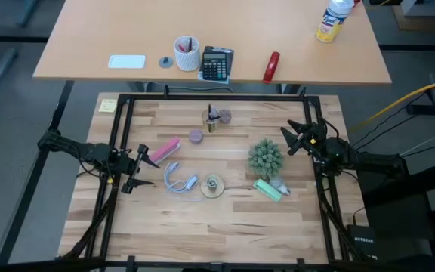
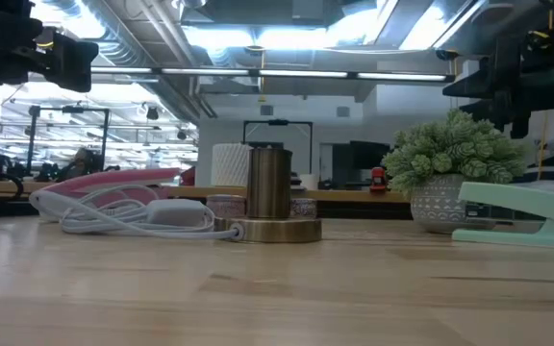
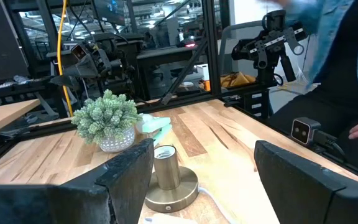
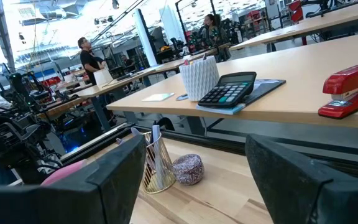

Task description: Screw lightbulb

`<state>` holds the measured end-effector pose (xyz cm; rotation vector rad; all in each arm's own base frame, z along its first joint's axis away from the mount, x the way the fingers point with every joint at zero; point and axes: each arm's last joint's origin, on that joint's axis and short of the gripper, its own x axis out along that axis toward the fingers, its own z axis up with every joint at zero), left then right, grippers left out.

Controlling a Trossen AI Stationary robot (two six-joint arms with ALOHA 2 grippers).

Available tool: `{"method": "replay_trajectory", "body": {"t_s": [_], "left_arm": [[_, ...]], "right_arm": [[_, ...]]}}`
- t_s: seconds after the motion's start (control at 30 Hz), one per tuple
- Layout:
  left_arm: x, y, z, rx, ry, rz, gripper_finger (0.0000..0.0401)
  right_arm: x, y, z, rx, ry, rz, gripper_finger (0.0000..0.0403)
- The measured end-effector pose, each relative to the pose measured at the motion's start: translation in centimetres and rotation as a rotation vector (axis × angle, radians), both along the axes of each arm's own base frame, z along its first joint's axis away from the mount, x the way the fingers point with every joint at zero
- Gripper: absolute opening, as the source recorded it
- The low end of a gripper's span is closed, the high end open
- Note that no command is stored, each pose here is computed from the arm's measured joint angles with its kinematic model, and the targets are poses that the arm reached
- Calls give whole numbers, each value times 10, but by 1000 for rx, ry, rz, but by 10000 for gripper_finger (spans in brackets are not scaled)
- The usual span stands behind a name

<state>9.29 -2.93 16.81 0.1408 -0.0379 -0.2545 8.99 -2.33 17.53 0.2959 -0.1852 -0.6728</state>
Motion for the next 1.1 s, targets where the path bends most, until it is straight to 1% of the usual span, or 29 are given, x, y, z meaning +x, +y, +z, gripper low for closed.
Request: {"method": "replay_trajectory", "body": {"t_s": [0.9, 1.0, 1.1], "left_arm": [[0, 0, 0, 0, 0, 0, 269], [0, 0, 0, -1, 0, 0, 269], [0, 0, 0, -1, 0, 0, 269]], "right_arm": [[0, 0, 0, 0, -5, 0, 280], [0, 0, 4, -3, -44, 1, 280], [-2, 0, 12, -10, -135, 0, 280]]}}
